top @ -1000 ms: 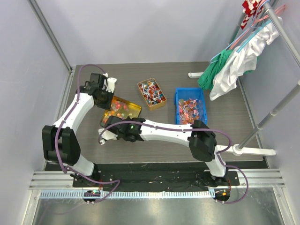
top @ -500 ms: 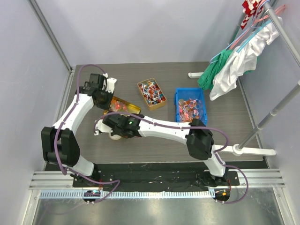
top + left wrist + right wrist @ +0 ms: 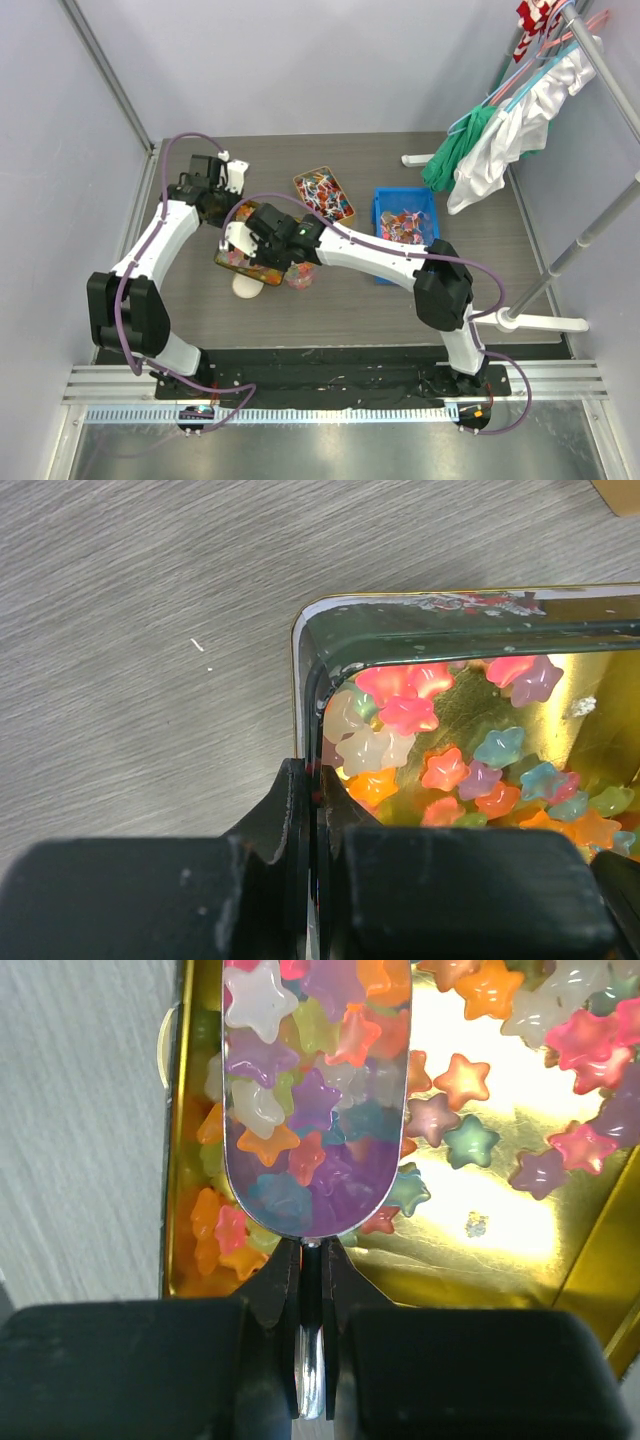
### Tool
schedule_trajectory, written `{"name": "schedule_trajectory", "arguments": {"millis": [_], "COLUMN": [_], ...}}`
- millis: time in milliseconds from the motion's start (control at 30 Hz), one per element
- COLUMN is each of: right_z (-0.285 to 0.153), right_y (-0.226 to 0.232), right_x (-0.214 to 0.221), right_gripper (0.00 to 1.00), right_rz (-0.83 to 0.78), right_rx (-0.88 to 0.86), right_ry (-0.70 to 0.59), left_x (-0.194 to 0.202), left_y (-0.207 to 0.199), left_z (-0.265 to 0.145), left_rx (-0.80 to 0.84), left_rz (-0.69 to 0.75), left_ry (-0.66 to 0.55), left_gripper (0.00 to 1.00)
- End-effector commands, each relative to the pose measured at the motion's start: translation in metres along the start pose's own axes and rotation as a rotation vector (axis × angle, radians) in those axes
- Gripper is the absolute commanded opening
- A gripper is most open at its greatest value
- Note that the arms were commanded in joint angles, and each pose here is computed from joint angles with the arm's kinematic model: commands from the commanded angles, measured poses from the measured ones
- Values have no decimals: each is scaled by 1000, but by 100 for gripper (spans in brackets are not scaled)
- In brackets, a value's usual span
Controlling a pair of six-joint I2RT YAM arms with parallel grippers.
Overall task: Pack the candies
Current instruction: Scoop the fake candies from the storage box.
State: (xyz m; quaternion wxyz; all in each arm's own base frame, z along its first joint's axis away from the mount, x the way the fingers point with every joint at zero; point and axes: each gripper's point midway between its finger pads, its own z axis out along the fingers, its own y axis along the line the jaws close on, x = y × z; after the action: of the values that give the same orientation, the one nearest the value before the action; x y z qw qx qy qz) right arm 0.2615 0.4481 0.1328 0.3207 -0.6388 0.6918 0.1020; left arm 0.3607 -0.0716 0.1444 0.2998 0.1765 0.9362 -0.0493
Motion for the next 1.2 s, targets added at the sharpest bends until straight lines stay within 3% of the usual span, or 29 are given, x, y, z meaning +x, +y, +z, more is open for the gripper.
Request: {"name": "schedule_trajectory", "arguments": {"millis": [0,667,1167], "right_z": [-25,-71,-123], "right_y": [9,-38,-27], "right_x": [-23,-17,27], "right_gripper": [1,1,1], "right_rz": [19,42,-56], "right_rx": [-72,-18,-50], "right_ry": [-119,-178,-104], "left_x": [-36,-35,-37], "left_y": [-14,-11,0], "left_z": [-21,-21,-26], "left_rx": [61,42,8], "left_rz": [-25,-25,-41], "left_ry": [-146,-141,-153], "left_gripper": [0,0,0]}}
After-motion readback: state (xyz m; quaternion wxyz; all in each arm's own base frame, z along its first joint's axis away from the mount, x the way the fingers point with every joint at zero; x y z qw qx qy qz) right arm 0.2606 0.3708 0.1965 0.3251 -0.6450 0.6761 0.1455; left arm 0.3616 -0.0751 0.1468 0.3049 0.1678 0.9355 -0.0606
